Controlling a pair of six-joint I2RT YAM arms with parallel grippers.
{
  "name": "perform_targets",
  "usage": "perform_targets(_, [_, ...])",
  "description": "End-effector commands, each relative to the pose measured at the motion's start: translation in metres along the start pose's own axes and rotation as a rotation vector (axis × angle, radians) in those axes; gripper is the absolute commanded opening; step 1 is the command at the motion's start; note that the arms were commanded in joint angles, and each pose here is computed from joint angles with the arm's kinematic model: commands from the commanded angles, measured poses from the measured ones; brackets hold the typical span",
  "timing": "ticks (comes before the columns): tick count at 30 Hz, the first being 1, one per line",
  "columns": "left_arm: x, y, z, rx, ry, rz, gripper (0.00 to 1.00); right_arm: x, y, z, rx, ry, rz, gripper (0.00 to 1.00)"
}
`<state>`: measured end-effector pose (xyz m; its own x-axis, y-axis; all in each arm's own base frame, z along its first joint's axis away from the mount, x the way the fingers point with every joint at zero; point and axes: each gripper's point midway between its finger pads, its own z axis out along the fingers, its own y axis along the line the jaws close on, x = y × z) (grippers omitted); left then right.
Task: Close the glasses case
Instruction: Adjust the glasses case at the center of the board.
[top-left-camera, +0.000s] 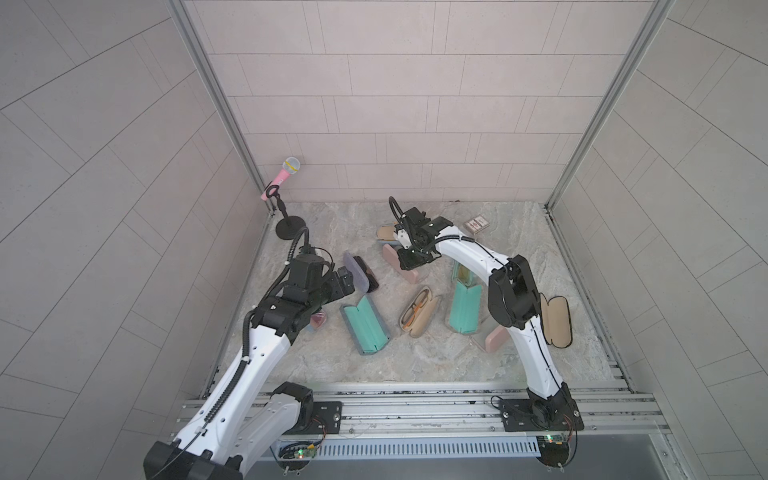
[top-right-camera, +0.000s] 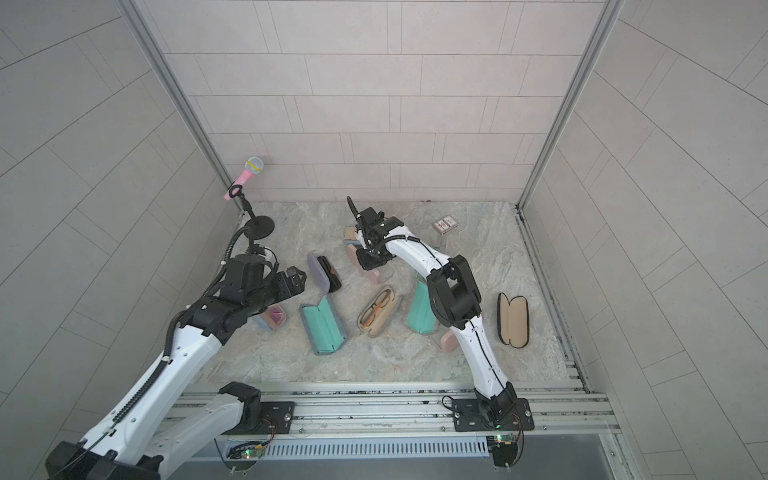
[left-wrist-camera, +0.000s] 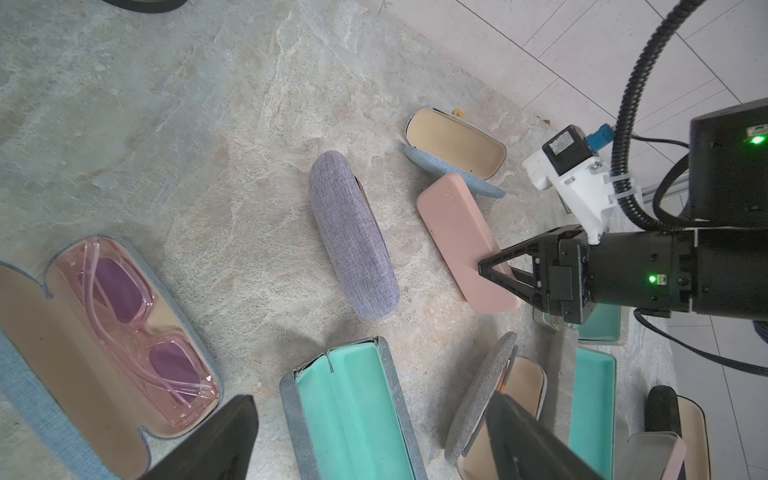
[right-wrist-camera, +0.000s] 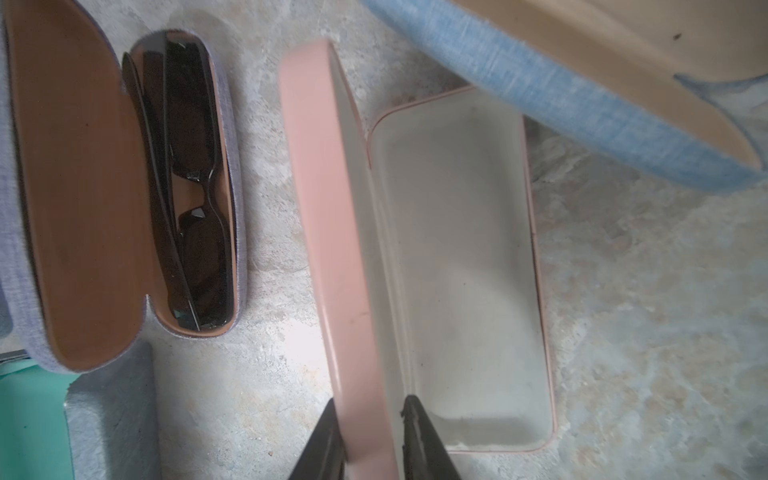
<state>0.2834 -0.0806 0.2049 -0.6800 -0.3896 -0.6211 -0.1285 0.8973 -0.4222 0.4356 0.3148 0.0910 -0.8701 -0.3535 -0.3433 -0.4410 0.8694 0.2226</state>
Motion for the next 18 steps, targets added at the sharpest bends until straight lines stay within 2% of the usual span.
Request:
perform_targets(1, [-0.0044, -0.0010, -0.0032, 0.006, -0.018, -0.004, 0.93, -0.0009, 0.0013, 0.0031, -0.008, 0.007, 0.053, 0.25])
perform_targets(9, [-0.0020, 0.0005, -0.0048, 0.007, -0.017, -0.007, 0.93, -0.0008, 0.0036, 0.0088, -0.024, 0.013, 0.160, 0.21])
perform_targets(18, [-0.0012, 0.0007, -0.0056, 0.009, -0.016, -0.007, 0.93, -0.0088, 0.0085, 0.0074, -0.053, -0.010, 0.287, 0.22])
